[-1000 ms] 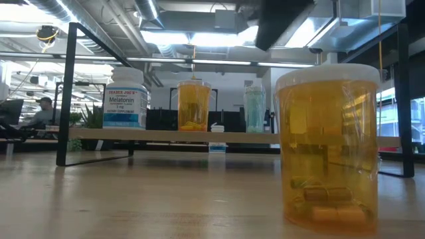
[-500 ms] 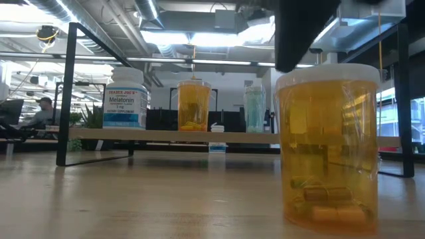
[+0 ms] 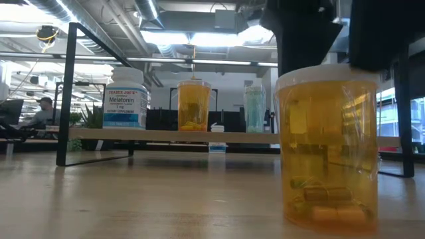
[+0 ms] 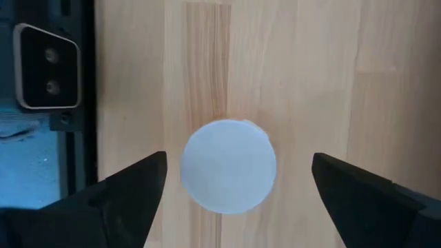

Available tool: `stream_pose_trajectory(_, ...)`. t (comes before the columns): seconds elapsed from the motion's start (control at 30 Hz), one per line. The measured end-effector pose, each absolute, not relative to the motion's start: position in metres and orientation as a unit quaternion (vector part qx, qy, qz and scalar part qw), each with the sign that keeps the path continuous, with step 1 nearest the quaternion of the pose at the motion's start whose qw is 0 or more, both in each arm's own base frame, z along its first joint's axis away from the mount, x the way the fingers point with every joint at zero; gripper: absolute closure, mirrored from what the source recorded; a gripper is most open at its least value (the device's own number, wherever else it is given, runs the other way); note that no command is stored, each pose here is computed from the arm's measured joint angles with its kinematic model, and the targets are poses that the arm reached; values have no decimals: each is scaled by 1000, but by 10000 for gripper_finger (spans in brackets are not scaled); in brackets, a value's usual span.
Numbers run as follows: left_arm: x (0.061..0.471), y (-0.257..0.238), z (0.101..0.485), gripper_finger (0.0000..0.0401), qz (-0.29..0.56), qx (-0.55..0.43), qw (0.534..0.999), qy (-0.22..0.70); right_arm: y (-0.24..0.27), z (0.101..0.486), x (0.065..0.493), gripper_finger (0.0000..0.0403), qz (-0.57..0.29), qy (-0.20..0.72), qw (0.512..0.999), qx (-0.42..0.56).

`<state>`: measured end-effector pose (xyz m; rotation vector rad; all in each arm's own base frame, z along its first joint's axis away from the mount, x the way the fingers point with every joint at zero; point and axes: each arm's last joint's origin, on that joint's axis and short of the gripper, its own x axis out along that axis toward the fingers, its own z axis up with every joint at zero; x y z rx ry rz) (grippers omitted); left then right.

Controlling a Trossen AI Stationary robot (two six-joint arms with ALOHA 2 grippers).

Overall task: Pick and place medicine bottles onto shelf by color
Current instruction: Put the bottom orange pill bottle on the shelf aligned with the other orange pill bottle

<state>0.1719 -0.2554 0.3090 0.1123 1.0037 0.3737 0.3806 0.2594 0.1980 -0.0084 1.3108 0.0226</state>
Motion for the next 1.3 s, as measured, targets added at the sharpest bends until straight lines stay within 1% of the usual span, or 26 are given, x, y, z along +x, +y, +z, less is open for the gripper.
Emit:
stream_pose_trajectory(0.27, 172, -255, 309, 95, 178, 54, 858, 478, 262, 178, 385, 40, 4, 620, 784, -11)
stream_pose_trajectory(0.67, 172, -255, 309, 95, 178, 53, 859, 478, 264, 178, 387, 45, 7, 613, 790, -5)
stream_pose_trajectory(0.8, 172, -255, 309, 95, 178, 53, 859, 478, 264, 178, 387, 76, 0, 613, 790, 3)
stream_pose_trajectory(1.13, 172, -255, 309, 95, 178, 53, 859, 478, 264, 178, 388, 200, -4, 603, 798, 3)
stream_pose_trajectory(1.3, 172, -255, 309, 95, 178, 53, 859, 478, 265, 179, 391, 202, -13, 587, 809, 12)
